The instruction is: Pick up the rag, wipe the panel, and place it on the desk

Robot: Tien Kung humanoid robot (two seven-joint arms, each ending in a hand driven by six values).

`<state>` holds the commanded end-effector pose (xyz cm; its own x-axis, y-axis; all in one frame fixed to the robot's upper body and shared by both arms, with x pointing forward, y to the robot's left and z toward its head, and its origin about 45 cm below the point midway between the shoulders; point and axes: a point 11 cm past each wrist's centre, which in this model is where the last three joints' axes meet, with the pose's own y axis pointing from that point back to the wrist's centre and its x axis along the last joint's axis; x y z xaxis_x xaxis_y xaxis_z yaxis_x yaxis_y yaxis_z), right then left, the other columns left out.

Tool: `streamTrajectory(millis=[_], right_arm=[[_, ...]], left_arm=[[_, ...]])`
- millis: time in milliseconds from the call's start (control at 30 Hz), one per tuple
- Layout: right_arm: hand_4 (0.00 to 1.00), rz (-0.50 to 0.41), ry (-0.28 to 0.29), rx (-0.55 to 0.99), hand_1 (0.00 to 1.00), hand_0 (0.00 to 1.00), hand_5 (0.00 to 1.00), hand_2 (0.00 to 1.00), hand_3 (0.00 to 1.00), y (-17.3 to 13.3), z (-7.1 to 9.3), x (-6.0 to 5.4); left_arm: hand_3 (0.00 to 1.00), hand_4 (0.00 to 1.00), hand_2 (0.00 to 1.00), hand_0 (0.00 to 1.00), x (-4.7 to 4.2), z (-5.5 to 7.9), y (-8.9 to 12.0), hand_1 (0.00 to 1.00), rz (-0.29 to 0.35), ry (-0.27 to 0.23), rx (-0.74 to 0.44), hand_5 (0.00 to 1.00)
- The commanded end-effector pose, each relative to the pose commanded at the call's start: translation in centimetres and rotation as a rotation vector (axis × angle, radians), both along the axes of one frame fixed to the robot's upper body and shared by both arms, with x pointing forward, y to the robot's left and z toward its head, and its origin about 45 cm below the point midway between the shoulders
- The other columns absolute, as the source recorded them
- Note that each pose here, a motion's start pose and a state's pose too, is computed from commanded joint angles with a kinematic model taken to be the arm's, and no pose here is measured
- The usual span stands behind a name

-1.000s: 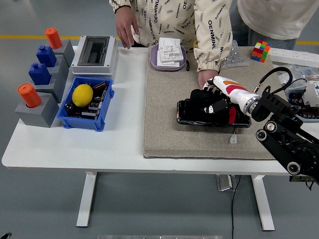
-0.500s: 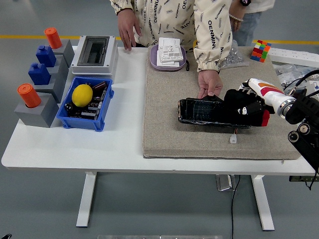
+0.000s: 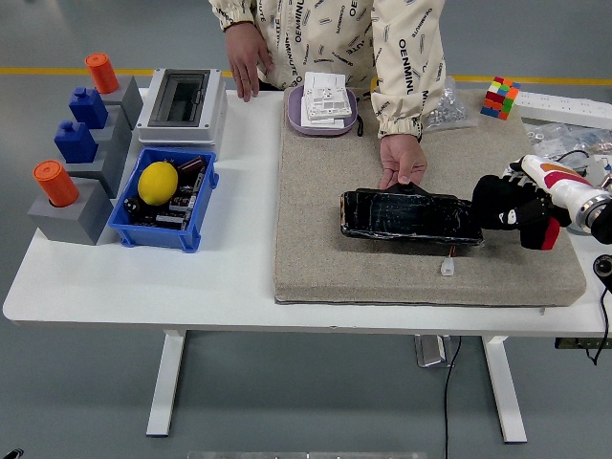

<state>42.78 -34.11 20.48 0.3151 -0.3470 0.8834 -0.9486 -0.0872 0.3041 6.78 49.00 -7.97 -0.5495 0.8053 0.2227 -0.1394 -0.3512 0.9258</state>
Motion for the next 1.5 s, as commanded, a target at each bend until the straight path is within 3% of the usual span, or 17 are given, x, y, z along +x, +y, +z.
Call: streamTrajectory(millis=[233, 600, 833, 1233, 1500], right_arm=[[0.900, 0.007, -0.008, 0.007, 0.400, 0.288, 0.002, 0.458, 0.450, 0.5, 0.3, 0.2], [0.900, 0.065, -0.026, 0.051, 0.400, 0.288, 0.002, 0.458, 0.450, 4.3, 0.7, 1.1], [0.900, 0.097, -0.018, 0.083, 0.399, 0.288, 0.002, 0.458, 0.451, 6.6, 0.2, 1.1], [0.905, 0.184, 0.001, 0.144, 0.400, 0.288, 0.002, 0.459, 0.451, 12.3, -0.7, 0.8], [0.907, 0.253, -0.004, 0.176, 0.401, 0.287, 0.002, 0.459, 0.452, 16.2, -0.2, 0.7]], left_arm=[[0.622, 0.685, 0.767, 0.721, -0.01, 0.0, 0.0, 0.716, 0.001, -0.001, -0.001, 0.569], [0.621, 0.686, 0.767, 0.722, 0.08, 0.1, 0.1, 0.716, 0.000, -0.002, 0.002, 0.571], [0.623, 0.685, 0.767, 0.722, 0.11, 0.1, 0.1, 0.716, 0.000, -0.004, 0.003, 0.570], [0.622, 0.686, 0.767, 0.722, 0.13, 0.2, 0.3, 0.716, -0.001, -0.004, 0.006, 0.571], [0.621, 0.684, 0.767, 0.721, 0.17, 0.2, 0.3, 0.716, -0.001, -0.004, 0.007, 0.570]])
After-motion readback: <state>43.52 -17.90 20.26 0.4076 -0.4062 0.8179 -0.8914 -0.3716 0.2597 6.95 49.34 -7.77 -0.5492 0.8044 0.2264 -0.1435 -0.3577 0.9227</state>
